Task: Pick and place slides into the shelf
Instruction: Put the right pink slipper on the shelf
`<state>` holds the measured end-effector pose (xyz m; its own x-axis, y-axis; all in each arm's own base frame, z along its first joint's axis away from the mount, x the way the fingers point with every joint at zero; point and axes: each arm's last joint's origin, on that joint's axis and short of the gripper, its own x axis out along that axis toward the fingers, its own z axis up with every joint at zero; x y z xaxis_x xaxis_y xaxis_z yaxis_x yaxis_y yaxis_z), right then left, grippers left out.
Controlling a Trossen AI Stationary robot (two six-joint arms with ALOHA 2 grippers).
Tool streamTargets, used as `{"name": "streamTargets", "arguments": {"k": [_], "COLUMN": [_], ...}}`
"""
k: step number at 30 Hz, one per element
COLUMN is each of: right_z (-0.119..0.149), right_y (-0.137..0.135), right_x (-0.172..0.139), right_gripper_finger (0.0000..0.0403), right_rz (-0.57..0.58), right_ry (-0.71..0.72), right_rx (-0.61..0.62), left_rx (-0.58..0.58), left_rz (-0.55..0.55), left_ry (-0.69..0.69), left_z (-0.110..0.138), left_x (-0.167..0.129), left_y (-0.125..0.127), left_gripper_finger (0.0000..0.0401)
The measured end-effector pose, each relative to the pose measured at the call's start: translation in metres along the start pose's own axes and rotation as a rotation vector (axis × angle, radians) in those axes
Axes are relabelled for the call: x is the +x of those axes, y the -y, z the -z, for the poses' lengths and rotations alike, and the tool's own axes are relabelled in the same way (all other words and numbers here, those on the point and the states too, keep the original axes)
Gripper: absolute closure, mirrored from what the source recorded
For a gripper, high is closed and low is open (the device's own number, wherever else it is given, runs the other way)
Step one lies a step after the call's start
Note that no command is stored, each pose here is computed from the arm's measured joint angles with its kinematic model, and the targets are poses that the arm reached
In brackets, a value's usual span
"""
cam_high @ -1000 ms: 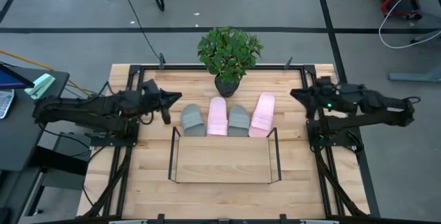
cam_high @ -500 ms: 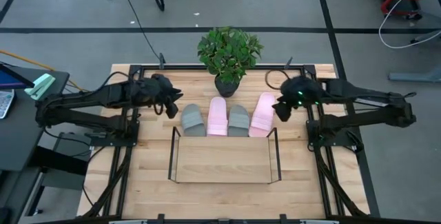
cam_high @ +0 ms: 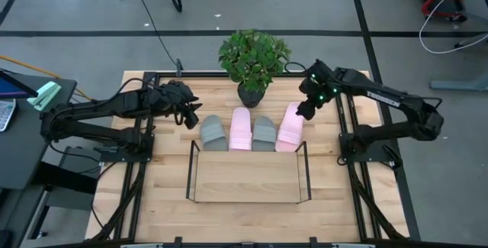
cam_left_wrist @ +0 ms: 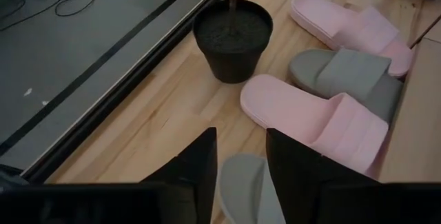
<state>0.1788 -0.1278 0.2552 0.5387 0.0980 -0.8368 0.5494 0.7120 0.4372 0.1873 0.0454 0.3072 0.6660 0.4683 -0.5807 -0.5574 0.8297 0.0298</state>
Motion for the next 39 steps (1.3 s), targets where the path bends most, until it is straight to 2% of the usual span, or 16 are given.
{"name": "streamTargets", "arguments": {"k": [7, 18, 27, 39], "right_z": [-0.007, -0.011, -0.012, -0.014], "right_y": [0.014, 0.020, 0.026, 0.034], "right_x": [0.019, 0.039, 0.056, 0.076], "right_gripper_finger": [0.0169, 0.0170, 0.0170, 0.0170], "right_rz": [0.000, -0.045, -0.050, -0.093], "right_ry": [-0.075, -0.160, -0.229, -0.288], "right_rx": [-0.002, 0.035, 0.023, 0.029], "left_rx": [-0.029, -0.047, -0.052, -0.079], "left_rz": [0.000, -0.003, -0.003, -0.002], "left_ry": [-0.001, -0.013, -0.013, -0.012], "left_z": [0.000, 0.001, 0.001, 0.001], "left_x": [0.000, 0.000, 0.000, 0.000], "left_y": [0.000, 0.000, 0.000, 0.000], "left_gripper_finger": [0.0277, 0.0270, 0.0280, 0.0268]}}
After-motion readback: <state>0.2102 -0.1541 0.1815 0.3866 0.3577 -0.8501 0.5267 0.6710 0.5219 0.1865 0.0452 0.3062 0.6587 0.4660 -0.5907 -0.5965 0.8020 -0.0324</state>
